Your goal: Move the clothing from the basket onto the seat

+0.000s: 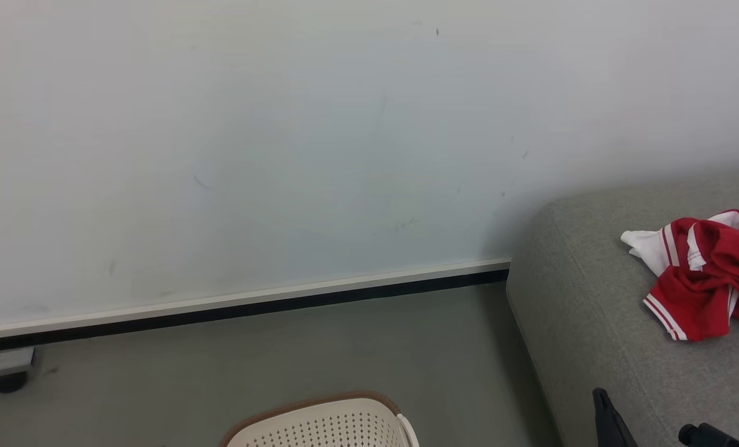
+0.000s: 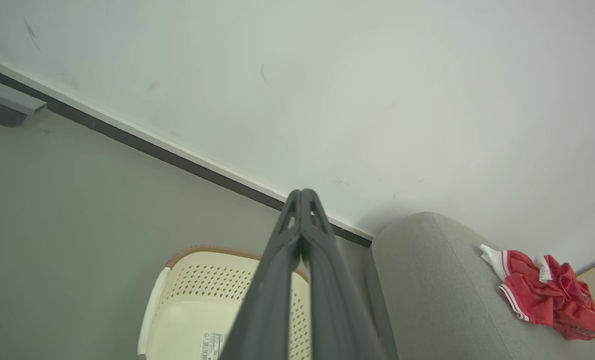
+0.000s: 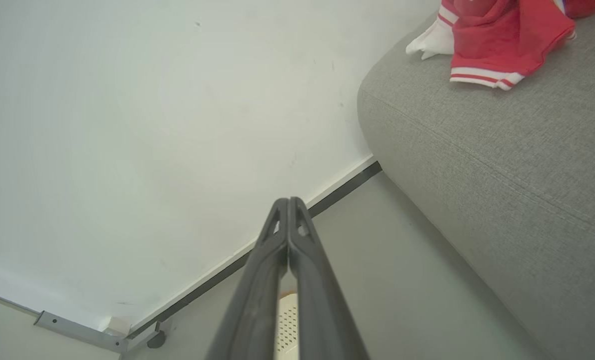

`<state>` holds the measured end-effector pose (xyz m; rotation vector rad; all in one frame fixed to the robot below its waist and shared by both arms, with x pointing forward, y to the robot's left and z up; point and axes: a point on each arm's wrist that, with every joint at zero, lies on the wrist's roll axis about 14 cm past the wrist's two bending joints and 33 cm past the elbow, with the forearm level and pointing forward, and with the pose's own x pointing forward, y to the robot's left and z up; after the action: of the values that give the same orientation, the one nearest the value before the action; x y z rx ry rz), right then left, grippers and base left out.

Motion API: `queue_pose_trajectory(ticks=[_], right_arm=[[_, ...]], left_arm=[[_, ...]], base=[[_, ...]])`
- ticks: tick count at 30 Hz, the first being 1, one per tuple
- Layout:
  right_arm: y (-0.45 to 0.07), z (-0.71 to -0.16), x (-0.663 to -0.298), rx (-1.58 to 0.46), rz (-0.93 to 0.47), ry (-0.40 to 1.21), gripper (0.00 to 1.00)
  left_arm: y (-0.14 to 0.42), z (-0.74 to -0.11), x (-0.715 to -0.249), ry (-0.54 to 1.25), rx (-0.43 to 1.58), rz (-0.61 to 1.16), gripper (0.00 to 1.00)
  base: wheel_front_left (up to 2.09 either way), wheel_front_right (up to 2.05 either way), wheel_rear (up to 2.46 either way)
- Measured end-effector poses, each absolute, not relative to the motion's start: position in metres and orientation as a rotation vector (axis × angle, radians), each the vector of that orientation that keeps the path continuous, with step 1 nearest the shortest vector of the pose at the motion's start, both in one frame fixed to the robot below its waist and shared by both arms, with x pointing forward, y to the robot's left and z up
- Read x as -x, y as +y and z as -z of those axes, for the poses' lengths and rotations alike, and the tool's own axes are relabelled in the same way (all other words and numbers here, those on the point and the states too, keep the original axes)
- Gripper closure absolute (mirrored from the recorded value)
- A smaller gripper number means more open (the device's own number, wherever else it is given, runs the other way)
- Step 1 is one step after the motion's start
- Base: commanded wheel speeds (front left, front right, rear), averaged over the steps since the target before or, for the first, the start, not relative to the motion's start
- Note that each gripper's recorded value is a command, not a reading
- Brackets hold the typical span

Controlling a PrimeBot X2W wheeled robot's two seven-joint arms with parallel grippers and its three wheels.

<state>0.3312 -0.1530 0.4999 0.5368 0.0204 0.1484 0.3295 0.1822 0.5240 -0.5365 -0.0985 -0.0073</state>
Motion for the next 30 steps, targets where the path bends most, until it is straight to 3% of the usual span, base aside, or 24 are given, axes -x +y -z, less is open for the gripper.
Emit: queue_pose_trajectory(ticks=[30], right_arm=[[-0.183, -0.503, -0.357, -0.942, -0.049, 0.047, 1.0]], left_arm=[[0.184, -0.517, -0.353, -0.046, 0.955, -0.008, 1.0]], base=[[0.0, 0.0, 0.0]])
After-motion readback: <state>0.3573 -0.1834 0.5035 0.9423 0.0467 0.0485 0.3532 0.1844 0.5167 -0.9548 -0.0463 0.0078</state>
